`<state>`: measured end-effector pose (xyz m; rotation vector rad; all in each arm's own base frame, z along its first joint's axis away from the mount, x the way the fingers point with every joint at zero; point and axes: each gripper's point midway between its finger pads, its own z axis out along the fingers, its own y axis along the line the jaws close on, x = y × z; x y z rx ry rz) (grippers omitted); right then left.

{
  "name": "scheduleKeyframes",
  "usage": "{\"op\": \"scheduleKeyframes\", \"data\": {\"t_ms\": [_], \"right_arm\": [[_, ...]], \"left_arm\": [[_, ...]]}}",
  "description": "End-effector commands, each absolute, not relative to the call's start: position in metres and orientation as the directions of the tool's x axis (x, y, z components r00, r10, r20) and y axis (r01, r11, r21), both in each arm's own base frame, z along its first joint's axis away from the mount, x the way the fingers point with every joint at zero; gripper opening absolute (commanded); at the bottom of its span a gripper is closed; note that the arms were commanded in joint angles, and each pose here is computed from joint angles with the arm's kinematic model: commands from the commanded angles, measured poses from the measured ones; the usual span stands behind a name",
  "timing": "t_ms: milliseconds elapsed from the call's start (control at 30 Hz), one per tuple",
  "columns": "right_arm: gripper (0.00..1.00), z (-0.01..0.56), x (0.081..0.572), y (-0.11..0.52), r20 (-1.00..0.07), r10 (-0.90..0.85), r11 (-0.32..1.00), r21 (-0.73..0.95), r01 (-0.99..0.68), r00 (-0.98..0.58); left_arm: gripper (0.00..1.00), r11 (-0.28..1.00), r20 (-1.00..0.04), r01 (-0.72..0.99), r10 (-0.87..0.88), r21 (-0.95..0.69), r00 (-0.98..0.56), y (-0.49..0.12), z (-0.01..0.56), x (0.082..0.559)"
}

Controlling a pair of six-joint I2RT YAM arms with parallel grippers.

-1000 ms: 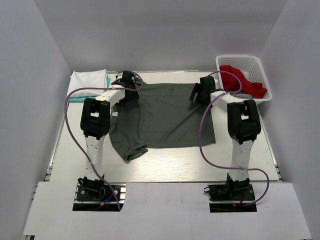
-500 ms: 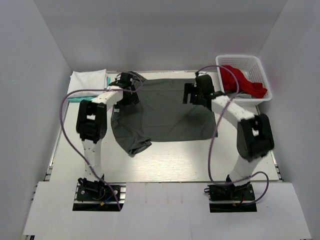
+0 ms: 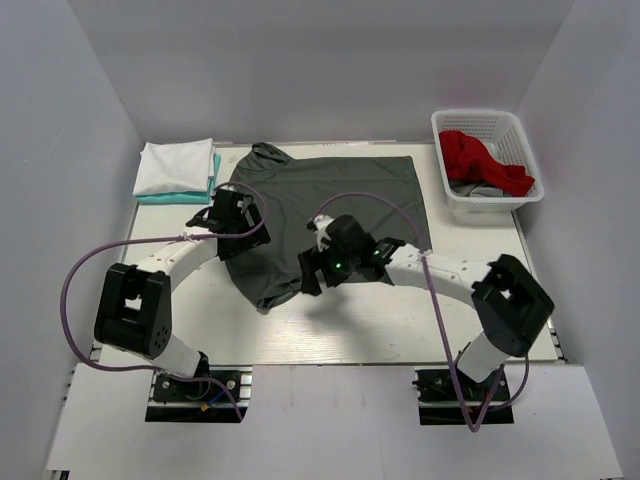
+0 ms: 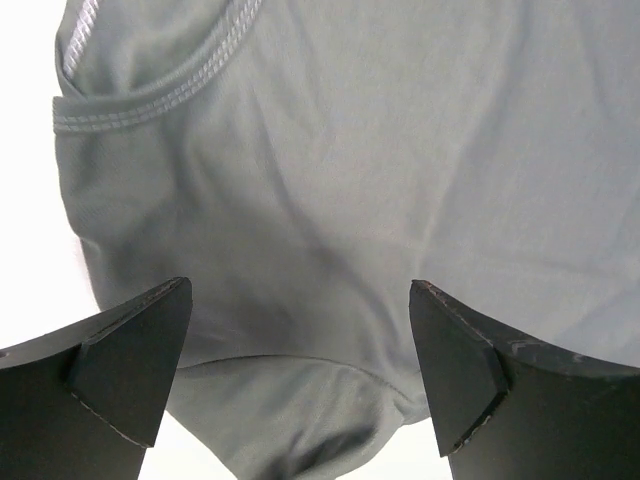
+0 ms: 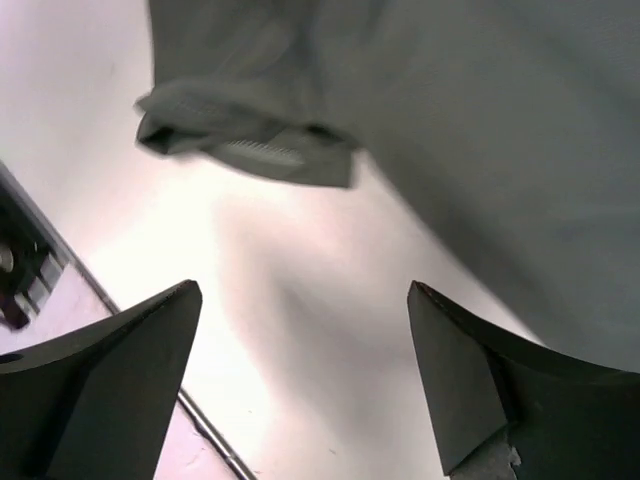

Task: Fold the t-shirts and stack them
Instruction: Flatten out the tshirt

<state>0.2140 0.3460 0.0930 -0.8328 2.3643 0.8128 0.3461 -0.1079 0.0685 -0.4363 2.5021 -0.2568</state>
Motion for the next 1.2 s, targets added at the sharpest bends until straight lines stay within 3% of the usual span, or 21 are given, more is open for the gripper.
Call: {"op": "scheduleKeyframes", "data": {"t_ms": [0, 333, 367, 467, 533, 567, 600, 733, 1033, 1167], "right_arm": [[0.89, 0.078, 0.19, 0.376, -0.607, -0.408, 0.573, 0.411, -0.709, -0.682], [0.83, 0.04, 0.227, 0.394, -0.613, -0.361, 0.732, 0.28, -0.621, -0.703], [0.71, 0.032, 0.231, 0.394, -0.611, -0.343, 0.751, 0.279, -0.599, -0.714], [0.66, 0.026, 0.232, 0.394, -0.604, -0.34, 0.758, 0.277, -0.59, -0.721], [0.53, 0.024, 0.228, 0.402, -0.596, -0.349, 0.743, 0.295, -0.601, -0.723], [0.45, 0.023, 0.222, 0.402, -0.578, -0.363, 0.735, 0.304, -0.606, -0.731], [0.29, 0.027, 0.221, 0.404, -0.58, -0.36, 0.73, 0.312, -0.608, -0.731], [0.0, 0.044, 0.198, 0.405, -0.564, -0.362, 0.691, 0.372, -0.619, -0.743], [0.0, 0.094, 0.145, 0.377, -0.493, -0.395, 0.593, 0.508, -0.625, -0.775], [0.0, 0.096, 0.135, 0.349, -0.447, -0.391, 0.651, 0.484, -0.585, -0.804]], "left_arm": [[1.0, 0.913, -0.55, -0.212, -0.383, -0.35, -0.742, -0.119, 0.08, 0.356], [1.0, 0.922, -0.514, -0.225, -0.365, -0.316, -0.776, -0.119, 0.051, 0.354], [1.0, 0.923, -0.507, -0.228, -0.364, -0.311, -0.782, -0.118, 0.045, 0.352], [1.0, 0.924, -0.506, -0.235, -0.363, -0.301, -0.782, -0.116, 0.04, 0.351], [1.0, 0.926, -0.492, -0.241, -0.36, -0.291, -0.793, -0.115, 0.03, 0.349], [1.0, 0.926, -0.492, -0.241, -0.36, -0.291, -0.793, -0.115, 0.03, 0.349], [1.0, 0.927, -0.486, -0.243, -0.359, -0.286, -0.797, -0.115, 0.027, 0.348], [1.0, 0.928, -0.473, -0.248, -0.357, -0.277, -0.805, -0.115, 0.021, 0.346], [1.0, 0.916, -0.419, -0.351, -0.4, -0.192, -0.815, -0.096, -0.002, 0.342], [1.0, 0.918, -0.403, -0.356, -0.398, -0.178, -0.824, -0.096, -0.007, 0.341]]}}
